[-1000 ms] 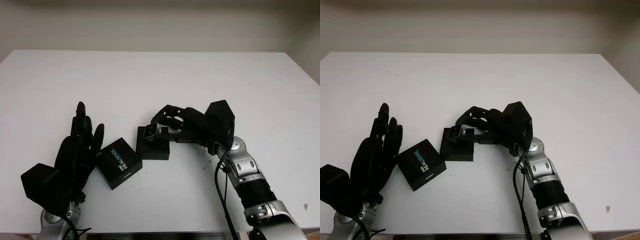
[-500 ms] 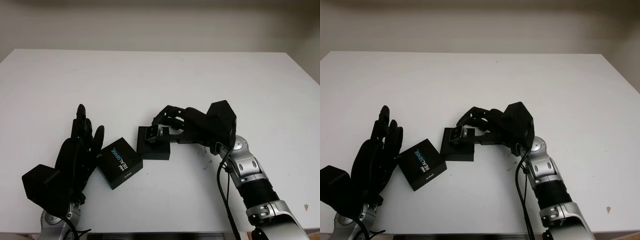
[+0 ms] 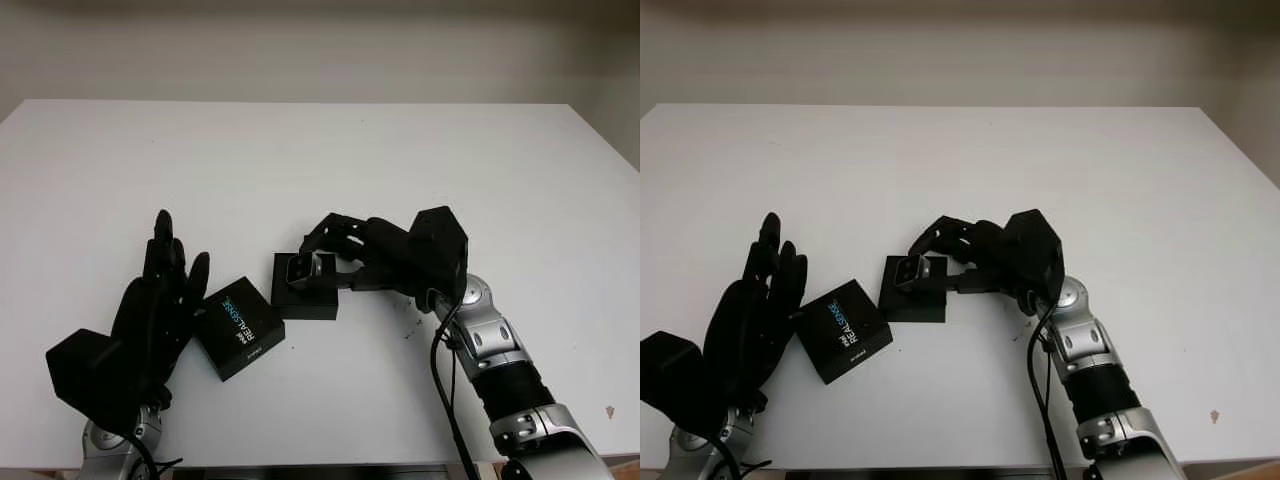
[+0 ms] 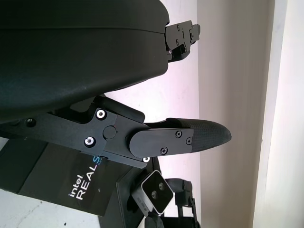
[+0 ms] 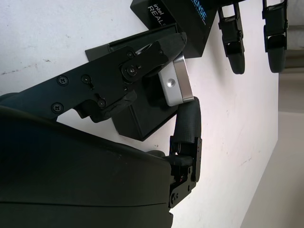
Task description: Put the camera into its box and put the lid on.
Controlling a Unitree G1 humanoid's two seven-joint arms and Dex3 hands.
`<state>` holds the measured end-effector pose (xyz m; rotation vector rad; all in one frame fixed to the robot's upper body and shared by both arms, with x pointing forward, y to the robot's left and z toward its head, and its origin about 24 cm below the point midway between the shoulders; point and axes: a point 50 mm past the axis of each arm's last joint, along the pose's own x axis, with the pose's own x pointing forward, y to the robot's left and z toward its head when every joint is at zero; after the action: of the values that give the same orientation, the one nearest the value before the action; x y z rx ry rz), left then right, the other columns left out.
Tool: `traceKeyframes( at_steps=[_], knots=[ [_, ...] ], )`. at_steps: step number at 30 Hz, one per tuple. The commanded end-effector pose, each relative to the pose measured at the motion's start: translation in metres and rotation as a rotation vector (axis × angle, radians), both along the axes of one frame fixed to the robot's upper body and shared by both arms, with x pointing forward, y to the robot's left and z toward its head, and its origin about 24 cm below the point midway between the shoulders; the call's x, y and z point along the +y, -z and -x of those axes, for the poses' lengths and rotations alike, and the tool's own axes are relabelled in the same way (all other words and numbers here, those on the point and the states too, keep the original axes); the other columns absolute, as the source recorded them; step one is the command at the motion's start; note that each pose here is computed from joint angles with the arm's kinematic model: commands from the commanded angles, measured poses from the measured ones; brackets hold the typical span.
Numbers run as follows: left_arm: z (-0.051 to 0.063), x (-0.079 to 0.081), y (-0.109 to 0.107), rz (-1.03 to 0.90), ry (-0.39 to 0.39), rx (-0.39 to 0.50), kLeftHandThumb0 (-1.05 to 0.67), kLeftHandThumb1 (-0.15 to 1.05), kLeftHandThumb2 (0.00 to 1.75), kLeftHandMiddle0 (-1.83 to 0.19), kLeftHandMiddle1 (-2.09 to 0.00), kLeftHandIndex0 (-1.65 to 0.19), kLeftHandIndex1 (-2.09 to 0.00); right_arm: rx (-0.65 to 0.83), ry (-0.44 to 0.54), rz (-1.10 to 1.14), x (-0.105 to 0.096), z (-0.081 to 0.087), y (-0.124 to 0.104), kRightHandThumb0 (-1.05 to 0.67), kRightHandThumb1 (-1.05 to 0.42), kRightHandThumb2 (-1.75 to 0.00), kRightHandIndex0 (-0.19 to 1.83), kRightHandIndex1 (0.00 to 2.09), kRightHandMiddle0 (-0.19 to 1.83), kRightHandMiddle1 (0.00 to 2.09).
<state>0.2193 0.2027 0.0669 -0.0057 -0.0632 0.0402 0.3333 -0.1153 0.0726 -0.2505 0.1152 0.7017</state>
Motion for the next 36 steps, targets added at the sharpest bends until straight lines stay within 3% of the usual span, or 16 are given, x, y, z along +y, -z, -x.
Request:
traceKeyframes(
  at_steps=[1, 19, 23, 26, 36],
  knots=[
    [0.001, -0.001, -0.001, -0.005, 0.000, -0.009, -0.75, 1.05, 0.44, 0.16, -0.05, 0.16, -0.05, -0.004, -0.012, -0.003, 0.006, 0.004, 0.003, -0.43, -0.94, -0.06, 0.14, 0.45, 0.31, 1.68],
    [0.002, 0.000, -0.001, -0.013, 0.001, -0.007, -0.75, 1.05, 0.44, 0.17, -0.05, 0.18, -0.05, -0.156, -0.022, 0.135, 0.003, 0.009, -0.006, -0.46, -0.97, -0.06, 0.09, 0.46, 0.26, 1.61],
    [0.003, 0.000, -0.001, -0.009, -0.002, -0.006, -0.76, 1.05, 0.44, 0.17, -0.05, 0.17, -0.05, -0.257, -0.031, 0.217, 0.001, 0.013, -0.015, -0.51, -0.98, -0.05, 0.08, 0.24, 0.11, 1.23],
    [0.002, 0.001, -0.001, -0.012, 0.002, -0.007, -0.75, 1.05, 0.44, 0.17, -0.05, 0.17, -0.06, -0.317, -0.026, 0.248, 0.000, 0.016, -0.021, -0.52, -0.96, -0.05, 0.10, 0.11, 0.13, 0.87],
    [0.001, 0.001, -0.001, -0.013, 0.000, -0.004, -0.75, 1.05, 0.44, 0.15, -0.06, 0.16, -0.06, -0.372, -0.025, 0.235, -0.002, 0.027, -0.032, -0.49, -0.95, -0.05, 0.04, 0.05, 0.13, 0.63]
  ],
)
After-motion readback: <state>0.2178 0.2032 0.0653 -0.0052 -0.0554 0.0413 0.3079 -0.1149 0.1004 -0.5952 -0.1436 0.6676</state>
